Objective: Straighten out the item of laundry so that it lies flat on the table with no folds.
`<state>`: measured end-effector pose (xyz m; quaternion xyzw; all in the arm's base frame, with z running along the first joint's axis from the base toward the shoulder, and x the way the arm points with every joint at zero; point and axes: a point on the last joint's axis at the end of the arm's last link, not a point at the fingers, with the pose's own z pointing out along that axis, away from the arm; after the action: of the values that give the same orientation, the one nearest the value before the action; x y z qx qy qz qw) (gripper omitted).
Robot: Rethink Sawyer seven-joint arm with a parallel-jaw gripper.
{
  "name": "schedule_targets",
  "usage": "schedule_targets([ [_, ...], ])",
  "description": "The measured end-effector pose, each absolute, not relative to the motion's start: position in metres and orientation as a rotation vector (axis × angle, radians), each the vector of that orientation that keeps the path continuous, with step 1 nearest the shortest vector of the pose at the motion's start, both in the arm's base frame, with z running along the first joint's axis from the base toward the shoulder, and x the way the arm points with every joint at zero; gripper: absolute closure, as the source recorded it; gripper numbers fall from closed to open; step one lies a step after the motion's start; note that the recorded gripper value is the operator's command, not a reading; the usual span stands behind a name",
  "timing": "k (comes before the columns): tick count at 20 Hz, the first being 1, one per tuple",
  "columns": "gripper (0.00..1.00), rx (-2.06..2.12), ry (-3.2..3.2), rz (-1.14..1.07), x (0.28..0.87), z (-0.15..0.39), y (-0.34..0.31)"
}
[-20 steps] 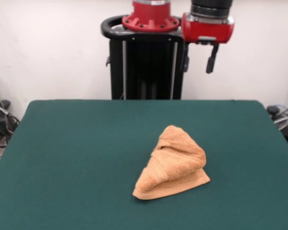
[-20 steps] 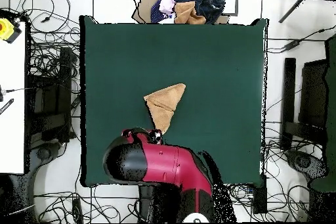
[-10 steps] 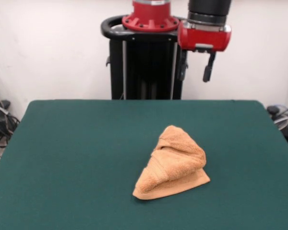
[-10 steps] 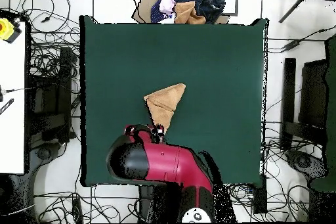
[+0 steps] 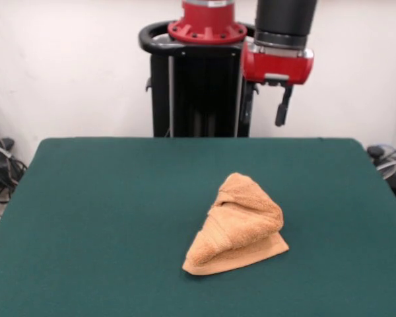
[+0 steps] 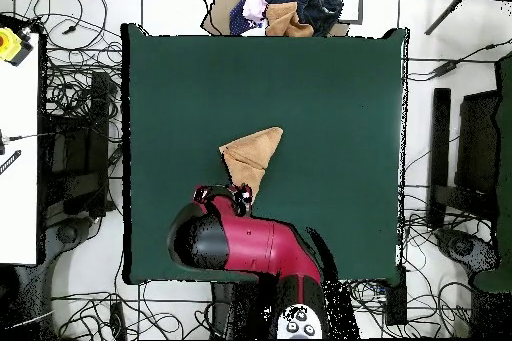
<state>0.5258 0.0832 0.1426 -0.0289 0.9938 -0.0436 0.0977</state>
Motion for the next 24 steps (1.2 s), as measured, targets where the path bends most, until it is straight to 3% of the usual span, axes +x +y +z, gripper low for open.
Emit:
schedule_targets([
  [24,0.0,-0.112,2.596,-0.236,0.552,0.119,0.088],
])
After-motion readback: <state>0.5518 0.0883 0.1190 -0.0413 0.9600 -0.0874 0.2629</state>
